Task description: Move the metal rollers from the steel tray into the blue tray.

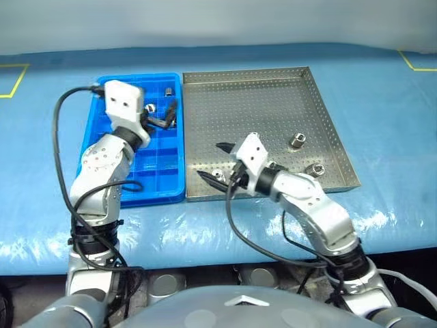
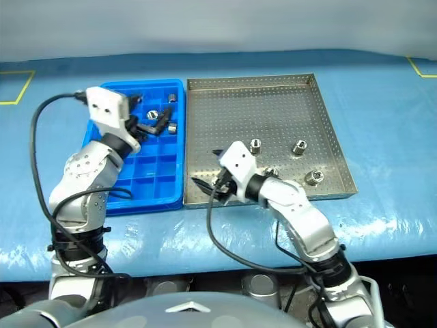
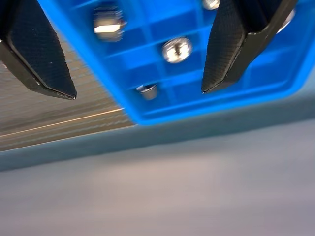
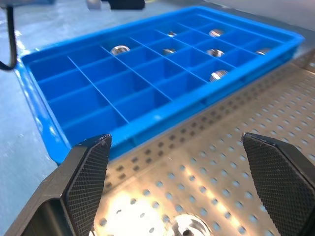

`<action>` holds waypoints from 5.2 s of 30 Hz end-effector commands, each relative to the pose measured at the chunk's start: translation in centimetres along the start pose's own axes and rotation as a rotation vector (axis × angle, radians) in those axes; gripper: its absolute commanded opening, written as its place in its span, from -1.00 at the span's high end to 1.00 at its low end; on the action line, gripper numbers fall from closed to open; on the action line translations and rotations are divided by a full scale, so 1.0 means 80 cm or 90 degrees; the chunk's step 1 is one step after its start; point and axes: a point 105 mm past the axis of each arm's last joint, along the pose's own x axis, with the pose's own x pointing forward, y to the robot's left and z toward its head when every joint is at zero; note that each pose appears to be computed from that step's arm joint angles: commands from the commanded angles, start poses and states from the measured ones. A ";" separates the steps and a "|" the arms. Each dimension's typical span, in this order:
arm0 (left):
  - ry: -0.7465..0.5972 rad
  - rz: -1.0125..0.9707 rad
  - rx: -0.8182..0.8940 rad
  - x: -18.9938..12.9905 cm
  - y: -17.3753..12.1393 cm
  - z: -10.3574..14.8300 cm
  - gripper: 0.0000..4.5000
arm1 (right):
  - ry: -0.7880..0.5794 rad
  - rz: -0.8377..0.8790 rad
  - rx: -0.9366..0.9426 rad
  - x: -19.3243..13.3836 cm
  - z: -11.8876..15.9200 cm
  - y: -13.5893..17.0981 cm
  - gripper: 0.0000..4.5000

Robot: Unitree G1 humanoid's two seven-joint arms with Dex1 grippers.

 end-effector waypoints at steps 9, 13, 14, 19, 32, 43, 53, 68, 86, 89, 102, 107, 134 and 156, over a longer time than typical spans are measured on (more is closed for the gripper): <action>0.277 -0.511 0.196 -0.010 -0.087 -0.066 -0.98 | 0.100 -0.058 0.020 -0.052 -0.041 -0.017 -1.00; 0.334 -0.581 0.263 -0.008 -0.092 -0.083 -0.98 | 0.081 -0.069 0.035 -0.049 -0.037 -0.013 -1.00; 0.342 -0.590 0.277 -0.005 -0.094 -0.086 -0.98 | 0.078 -0.071 0.037 -0.048 -0.037 -0.012 -1.00; 0.361 -0.622 0.317 0.003 -0.101 -0.097 -0.98 | 0.066 -0.087 0.043 -0.048 -0.035 -0.011 -1.00; 0.367 -0.637 0.367 -0.001 -0.104 -0.105 0.16 | 0.046 -0.092 0.042 -0.042 -0.028 -0.010 -1.00; 0.152 -0.206 0.156 0.022 -0.030 -0.026 0.25 | 0.011 -0.025 0.013 -0.012 -0.004 0.001 -1.00; 0.040 0.271 -0.002 -0.060 0.047 -0.017 0.25 | -0.046 0.082 -0.020 0.031 0.031 0.024 -1.00; 0.187 0.462 -0.059 -0.119 0.049 -0.103 0.25 | -0.064 0.151 -0.033 0.048 0.040 0.042 -1.00; 0.067 0.305 -0.073 -0.062 0.035 -0.048 -0.99 | -0.058 0.034 0.007 0.014 0.027 0.008 -1.00; 0.036 0.232 -0.062 -0.042 0.028 -0.031 -0.99 | -0.041 -0.004 0.013 0.000 0.018 -0.005 -1.00; 0.034 -0.095 0.017 0.092 -0.043 -0.014 -0.99 | -0.079 -0.188 0.064 -0.041 -0.006 -0.040 -1.00; 0.047 -0.166 0.025 0.127 -0.066 -0.030 -0.99 | -0.099 -0.256 0.091 -0.050 -0.012 -0.039 -1.00; 0.232 -0.178 0.093 0.144 -0.061 -0.110 0.59 | -0.107 -0.321 0.108 -0.067 -0.016 -0.041 -1.00; 0.166 -0.155 0.004 0.126 -0.059 -0.084 0.04 | -0.101 -0.285 0.093 -0.052 -0.012 -0.043 -1.00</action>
